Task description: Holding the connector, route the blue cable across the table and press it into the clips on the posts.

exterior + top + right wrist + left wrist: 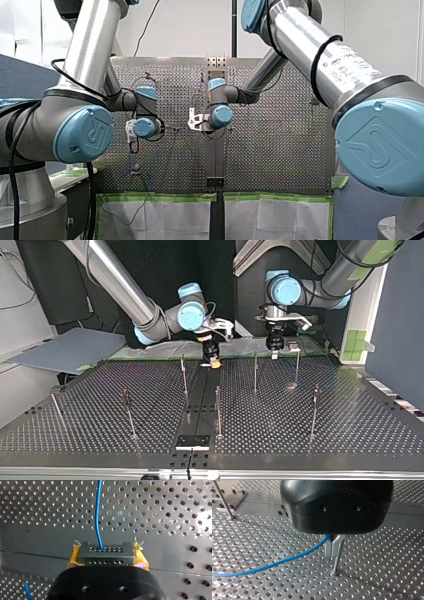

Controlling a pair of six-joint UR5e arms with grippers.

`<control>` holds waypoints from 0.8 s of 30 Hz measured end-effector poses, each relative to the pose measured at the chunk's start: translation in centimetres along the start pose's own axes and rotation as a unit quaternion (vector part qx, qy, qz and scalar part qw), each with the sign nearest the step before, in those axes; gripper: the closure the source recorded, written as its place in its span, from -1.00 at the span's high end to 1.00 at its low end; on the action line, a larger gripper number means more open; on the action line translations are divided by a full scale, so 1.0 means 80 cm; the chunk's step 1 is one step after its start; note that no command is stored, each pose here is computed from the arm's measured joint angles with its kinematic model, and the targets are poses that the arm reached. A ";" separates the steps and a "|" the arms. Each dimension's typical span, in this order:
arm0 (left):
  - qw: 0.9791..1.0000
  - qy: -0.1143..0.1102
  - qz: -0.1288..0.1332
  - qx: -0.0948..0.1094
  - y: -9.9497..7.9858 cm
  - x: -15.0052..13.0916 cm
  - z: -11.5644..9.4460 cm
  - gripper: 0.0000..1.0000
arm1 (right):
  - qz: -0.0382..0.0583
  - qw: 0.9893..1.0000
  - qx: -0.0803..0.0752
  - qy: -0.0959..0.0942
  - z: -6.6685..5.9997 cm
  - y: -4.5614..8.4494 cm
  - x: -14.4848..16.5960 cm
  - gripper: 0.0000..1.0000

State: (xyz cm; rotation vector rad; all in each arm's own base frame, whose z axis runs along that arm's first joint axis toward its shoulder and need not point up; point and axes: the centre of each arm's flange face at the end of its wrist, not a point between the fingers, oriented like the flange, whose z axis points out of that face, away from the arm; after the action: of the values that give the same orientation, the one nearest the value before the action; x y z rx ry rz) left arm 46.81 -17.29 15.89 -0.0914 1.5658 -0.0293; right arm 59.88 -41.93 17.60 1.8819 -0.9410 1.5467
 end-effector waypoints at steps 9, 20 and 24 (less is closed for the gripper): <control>1.000 0.000 -0.016 0.010 -0.002 0.001 0.001 -0.98 | 0.003 1.000 0.009 0.010 0.006 0.007 0.002 -1.00; 1.000 0.011 -0.016 0.004 0.002 0.036 0.017 -0.98 | 0.006 1.000 0.009 0.013 0.010 0.013 0.002 -1.00; 1.000 0.013 -0.016 0.000 0.002 0.041 0.032 -0.98 | 0.008 1.000 0.008 0.017 0.013 0.019 0.003 -1.00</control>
State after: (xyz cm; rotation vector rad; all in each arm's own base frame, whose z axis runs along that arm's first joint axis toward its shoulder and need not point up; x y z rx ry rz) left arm 49.41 -17.30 12.61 -0.1153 1.5908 -0.0562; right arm 59.35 -43.67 17.56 1.8576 -0.9323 1.5955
